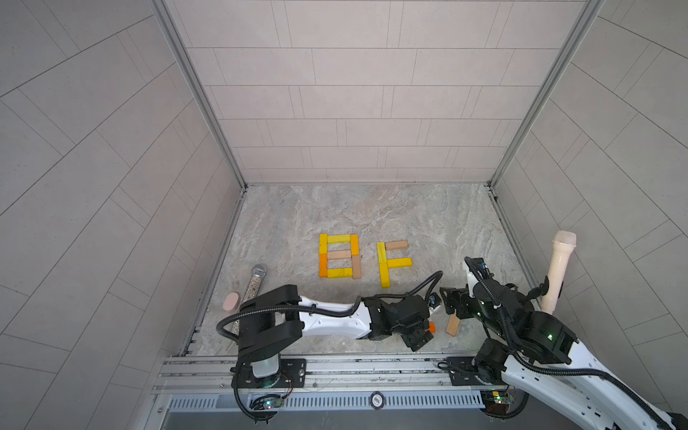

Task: Assemble the number 8 with building blocks
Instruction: Adjust the building block at the center of the board.

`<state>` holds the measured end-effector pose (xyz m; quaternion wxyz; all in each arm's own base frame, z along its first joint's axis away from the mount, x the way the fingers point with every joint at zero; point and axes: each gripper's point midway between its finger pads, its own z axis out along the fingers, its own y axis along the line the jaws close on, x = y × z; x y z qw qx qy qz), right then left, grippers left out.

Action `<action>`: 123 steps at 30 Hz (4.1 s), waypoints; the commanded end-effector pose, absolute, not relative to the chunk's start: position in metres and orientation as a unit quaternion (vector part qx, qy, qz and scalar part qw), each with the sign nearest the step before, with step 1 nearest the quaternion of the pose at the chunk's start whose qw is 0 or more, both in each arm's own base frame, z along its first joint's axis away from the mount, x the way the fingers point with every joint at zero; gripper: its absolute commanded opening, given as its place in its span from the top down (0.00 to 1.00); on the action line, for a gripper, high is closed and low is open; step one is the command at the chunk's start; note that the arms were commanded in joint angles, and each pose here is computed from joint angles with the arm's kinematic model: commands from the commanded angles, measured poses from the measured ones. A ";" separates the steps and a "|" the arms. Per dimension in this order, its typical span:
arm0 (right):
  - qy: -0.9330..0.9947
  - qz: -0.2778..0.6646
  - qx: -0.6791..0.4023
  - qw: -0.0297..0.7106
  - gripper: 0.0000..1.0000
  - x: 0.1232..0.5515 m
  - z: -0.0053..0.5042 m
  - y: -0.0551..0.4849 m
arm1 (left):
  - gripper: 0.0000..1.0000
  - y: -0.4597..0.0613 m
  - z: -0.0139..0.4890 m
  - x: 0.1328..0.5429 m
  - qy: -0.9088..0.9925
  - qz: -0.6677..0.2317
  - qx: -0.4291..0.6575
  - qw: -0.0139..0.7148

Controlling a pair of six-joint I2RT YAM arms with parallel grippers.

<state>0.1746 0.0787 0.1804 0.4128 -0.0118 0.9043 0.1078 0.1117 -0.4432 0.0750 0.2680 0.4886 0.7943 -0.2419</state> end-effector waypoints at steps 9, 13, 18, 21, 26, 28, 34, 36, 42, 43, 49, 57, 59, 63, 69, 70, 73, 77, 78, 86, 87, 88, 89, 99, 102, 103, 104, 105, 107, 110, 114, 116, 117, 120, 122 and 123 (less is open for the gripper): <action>0.891 0.099 0.036 0.442 0.15 0.172 0.192 0.058 | 0.30 -0.449 0.054 0.103 0.788 -0.215 0.529 0.231; 0.886 0.104 0.039 0.450 0.15 0.172 0.193 0.057 | 0.34 -0.448 0.045 0.102 0.792 -0.193 0.536 0.217; 0.885 0.108 0.034 0.451 0.15 0.172 0.196 0.058 | 0.34 -0.448 0.040 0.104 0.792 -0.164 0.546 0.216; 0.886 0.108 0.033 0.449 0.15 0.172 0.194 0.059 | 0.34 -0.447 0.038 0.109 0.794 -0.147 0.546 0.221; 0.886 0.107 0.032 0.450 0.16 0.173 0.193 0.060 | 0.34 -0.443 0.036 0.118 0.798 -0.128 0.539 0.239; 0.887 0.105 0.030 0.448 0.16 0.173 0.192 0.060 | 0.34 -0.442 0.034 0.118 0.798 -0.127 0.538 0.240; 0.888 0.106 0.031 0.447 0.16 0.173 0.192 0.060 | 0.38 -0.444 0.025 0.111 0.803 -0.145 0.533 0.225; 0.888 0.107 0.031 0.446 0.16 0.173 0.192 0.060 | 0.40 -0.443 0.023 0.110 0.806 -0.147 0.529 0.223; 0.888 0.107 0.031 0.446 0.17 0.172 0.193 0.060 | 0.43 -0.443 0.019 0.106 0.807 -0.153 0.529 0.212; 0.888 0.107 0.033 0.445 0.17 0.172 0.192 0.059 | 0.43 -0.443 0.018 0.106 0.807 -0.153 0.529 0.211; 0.886 0.111 0.039 0.448 0.17 0.170 0.193 0.058 | 0.47 -0.440 0.013 0.106 0.812 -0.148 0.526 0.205; 0.886 0.108 0.041 0.450 0.17 0.171 0.192 0.057 | 0.57 -0.432 0.004 0.118 0.835 -0.120 0.494 0.212; 0.885 0.108 0.041 0.450 0.17 0.171 0.193 0.057 | 0.60 -0.428 0.004 0.123 0.844 -0.111 0.478 0.217; 0.885 0.111 0.043 0.451 0.17 0.171 0.194 0.057 | 0.67 -0.422 0.008 0.130 0.862 -0.106 0.440 0.229; 0.883 0.114 0.044 0.454 0.17 0.170 0.194 0.056 | 0.75 -0.411 0.017 0.137 0.878 -0.104 0.397 0.246; 0.883 0.113 0.044 0.453 0.17 0.170 0.194 0.056 | 0.76 -0.410 0.020 0.138 0.880 -0.106 0.390 0.250; 0.883 0.111 0.047 0.454 0.17 0.171 0.193 0.056 | 0.78 -0.406 0.028 0.143 0.887 -0.104 0.366 0.263; 0.883 0.111 0.048 0.454 0.17 0.171 0.193 0.055 | 0.81 -0.405 0.040 0.151 0.895 -0.103 0.330 0.281; 0.883 0.112 0.048 0.454 0.17 0.171 0.193 0.055 | 0.82 -0.404 0.044 0.155 0.898 -0.101 0.316 0.288; 0.883 0.112 0.050 0.453 0.18 0.171 0.192 0.055 | 0.83 -0.407 0.053 0.171 0.923 -0.120 0.211 0.298; 0.883 0.111 0.052 0.453 0.18 0.171 0.193 0.055 | 0.83 -0.408 0.052 0.172 0.926 -0.118 0.202 0.295; 0.883 0.111 0.054 0.452 0.18 0.171 0.193 0.054 | 0.83 -0.409 0.051 0.173 0.929 -0.116 0.194 0.294; 0.883 0.111 0.056 0.452 0.18 0.170 0.193 0.054 | 0.83 -0.410 0.051 0.173 0.931 -0.115 0.187 0.292; 0.884 0.101 0.072 0.451 0.19 0.170 0.190 0.048 | 0.82 -0.418 0.034 0.179 0.950 -0.111 0.107 0.271; 0.884 0.100 0.071 0.450 0.19 0.170 0.190 0.048 | 0.81 -0.418 0.032 0.182 0.952 -0.112 0.087 0.271; 0.885 0.100 0.070 0.450 0.19 0.171 0.190 0.049 | 0.81 -0.417 0.031 0.184 0.953 -0.109 0.081 0.271; 0.885 0.101 0.068 0.449 0.19 0.170 0.190 0.049 | 0.81 -0.417 0.030 0.185 0.953 -0.110 0.075 0.271; 0.886 0.101 0.067 0.449 0.19 0.171 0.190 0.050 | 0.80 -0.417 0.029 0.186 0.954 -0.110 0.070 0.270; 0.886 0.101 0.066 0.447 0.19 0.171 0.190 0.050 | 0.80 -0.416 0.027 0.189 0.955 -0.113 0.060 0.269; 0.887 0.101 0.065 0.447 0.19 0.171 0.190 0.051 | 0.80 -0.418 0.024 0.192 0.955 -0.123 0.049 0.266; 0.889 0.103 0.055 0.442 0.20 0.171 0.189 0.054 | 0.74 -0.421 0.025 0.194 0.954 -0.136 0.045 0.264; 0.892 0.104 0.049 0.436 0.20 0.171 0.187 0.058 | 0.70 -0.422 0.027 0.195 0.952 -0.148 0.040 0.264; 0.894 0.104 0.046 0.434 0.21 0.172 0.187 0.059 | 0.70 -0.423 0.028 0.195 0.951 -0.154 0.040 0.265; 0.895 0.108 0.042 0.430 0.22 0.172 0.186 0.063 | 0.64 -0.423 0.036 0.195 0.946 -0.175 0.036 0.270; 0.895 0.109 0.041 0.430 0.22 0.172 0.186 0.063 | 0.60 -0.423 0.043 0.196 0.941 -0.191 0.034 0.278; 0.896 0.109 0.039 0.429 0.22 0.172 0.187 0.064 | 0.58 -0.423 0.046 0.197 0.938 -0.199 0.033 0.281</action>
